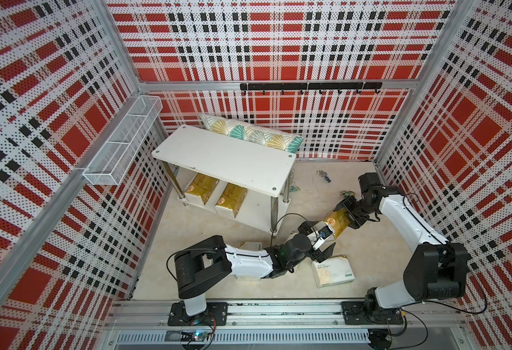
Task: Place the tissue boxes on the shelf by color
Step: Pick up the box of tissues from the center of the board.
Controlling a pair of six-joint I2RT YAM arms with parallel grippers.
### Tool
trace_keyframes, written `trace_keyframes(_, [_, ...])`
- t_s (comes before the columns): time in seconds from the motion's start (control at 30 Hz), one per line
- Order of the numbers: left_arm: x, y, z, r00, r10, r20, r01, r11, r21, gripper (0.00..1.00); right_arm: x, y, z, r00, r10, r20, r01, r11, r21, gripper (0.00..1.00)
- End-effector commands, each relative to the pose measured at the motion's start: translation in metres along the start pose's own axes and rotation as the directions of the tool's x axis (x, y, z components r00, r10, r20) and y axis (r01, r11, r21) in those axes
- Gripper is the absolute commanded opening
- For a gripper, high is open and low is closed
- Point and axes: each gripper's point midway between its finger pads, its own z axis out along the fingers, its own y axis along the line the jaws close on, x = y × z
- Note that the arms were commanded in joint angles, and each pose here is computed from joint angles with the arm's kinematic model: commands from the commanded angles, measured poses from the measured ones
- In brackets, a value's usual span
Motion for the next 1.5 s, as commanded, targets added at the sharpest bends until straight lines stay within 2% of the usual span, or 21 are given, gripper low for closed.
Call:
trace_keyframes(0.0, [-0.011, 0.005, 0.008, 0.999, 0.015, 0.035, -0.015, 1.0, -0.016, 0.99, 0.007, 0.009, -0.01, 1.0, -0.017, 0.005, 0.017, 0.999, -0.048, 0.69])
trace_keyframes(0.3, [0.002, 0.016, 0.019, 0.997, 0.072, -0.009, -0.073, 0.992, -0.103, 0.99, 0.012, 0.008, -0.012, 1.0, -0.023, -0.008, 0.022, 0.998, -0.052, 0.69])
trace_keyframes(0.77, [0.007, 0.023, 0.029, 0.984, 0.175, -0.03, -0.178, 0.975, -0.134, 0.99, 0.018, 0.006, -0.009, 0.998, -0.059, -0.03, 0.058, 0.998, -0.021, 0.67])
trace_keyframes(1.13, [-0.001, 0.019, 0.039, 0.983, 0.186, 0.003, -0.184, 0.975, -0.127, 1.0, 0.025, 0.008, -0.003, 0.996, -0.075, -0.054, 0.073, 0.997, -0.021, 0.68])
trace_keyframes(1.47, [0.0, 0.013, 0.039, 0.982, 0.187, 0.006, -0.186, 0.977, -0.108, 0.84, 0.026, 0.01, 0.0, 0.994, -0.084, -0.067, 0.083, 0.996, -0.028, 0.69])
